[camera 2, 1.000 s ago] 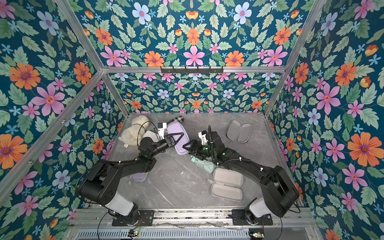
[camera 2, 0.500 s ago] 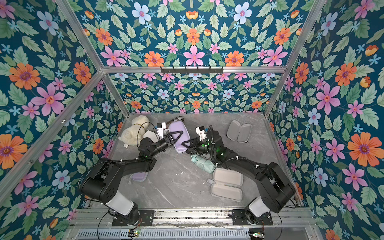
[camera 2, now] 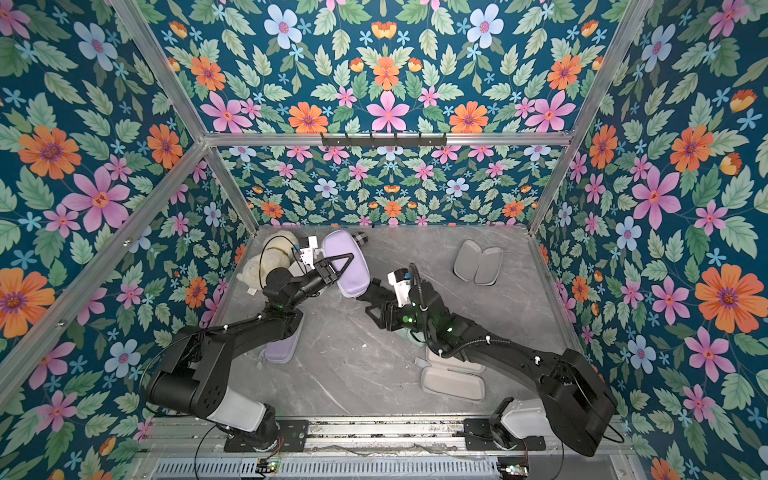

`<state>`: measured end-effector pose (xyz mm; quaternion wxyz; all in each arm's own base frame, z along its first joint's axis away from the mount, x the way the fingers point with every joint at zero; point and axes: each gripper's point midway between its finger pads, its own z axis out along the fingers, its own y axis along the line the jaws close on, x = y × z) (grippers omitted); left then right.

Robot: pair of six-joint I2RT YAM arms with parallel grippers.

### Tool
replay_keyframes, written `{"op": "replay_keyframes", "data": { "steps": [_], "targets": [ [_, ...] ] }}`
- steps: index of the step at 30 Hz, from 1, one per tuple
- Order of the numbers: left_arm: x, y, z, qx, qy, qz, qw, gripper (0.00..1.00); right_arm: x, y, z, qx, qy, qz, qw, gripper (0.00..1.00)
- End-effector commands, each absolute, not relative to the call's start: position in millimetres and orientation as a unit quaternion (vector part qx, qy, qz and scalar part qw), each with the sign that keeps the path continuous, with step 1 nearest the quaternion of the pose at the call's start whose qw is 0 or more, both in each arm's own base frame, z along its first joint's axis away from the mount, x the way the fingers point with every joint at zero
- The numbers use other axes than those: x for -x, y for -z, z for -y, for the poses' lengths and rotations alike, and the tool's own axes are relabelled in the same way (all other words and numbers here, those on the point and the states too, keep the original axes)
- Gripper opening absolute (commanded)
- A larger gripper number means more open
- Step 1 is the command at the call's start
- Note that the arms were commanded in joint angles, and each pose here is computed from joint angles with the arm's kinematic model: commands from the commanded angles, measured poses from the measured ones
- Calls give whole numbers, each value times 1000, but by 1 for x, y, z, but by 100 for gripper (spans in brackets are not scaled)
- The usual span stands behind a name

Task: Put umbrellas into zippered umbrella sleeves
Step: Zip the zipper on the umbrella sleeve.

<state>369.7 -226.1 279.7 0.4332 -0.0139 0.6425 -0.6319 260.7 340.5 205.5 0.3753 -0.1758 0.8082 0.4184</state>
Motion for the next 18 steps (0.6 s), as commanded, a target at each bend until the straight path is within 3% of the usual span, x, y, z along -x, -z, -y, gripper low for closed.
{"op": "replay_keyframes", "data": {
  "steps": [1, 18],
  "targets": [
    [-371, -296, 223, 0, 622, -627, 468, 17, -283, -201, -336, 260, -266, -797, 475, 60],
    [-368, -298, 233, 2, 630, -621, 466, 16, -301, -228, -379, 239, -302, -764, 517, 33]
  ]
}}
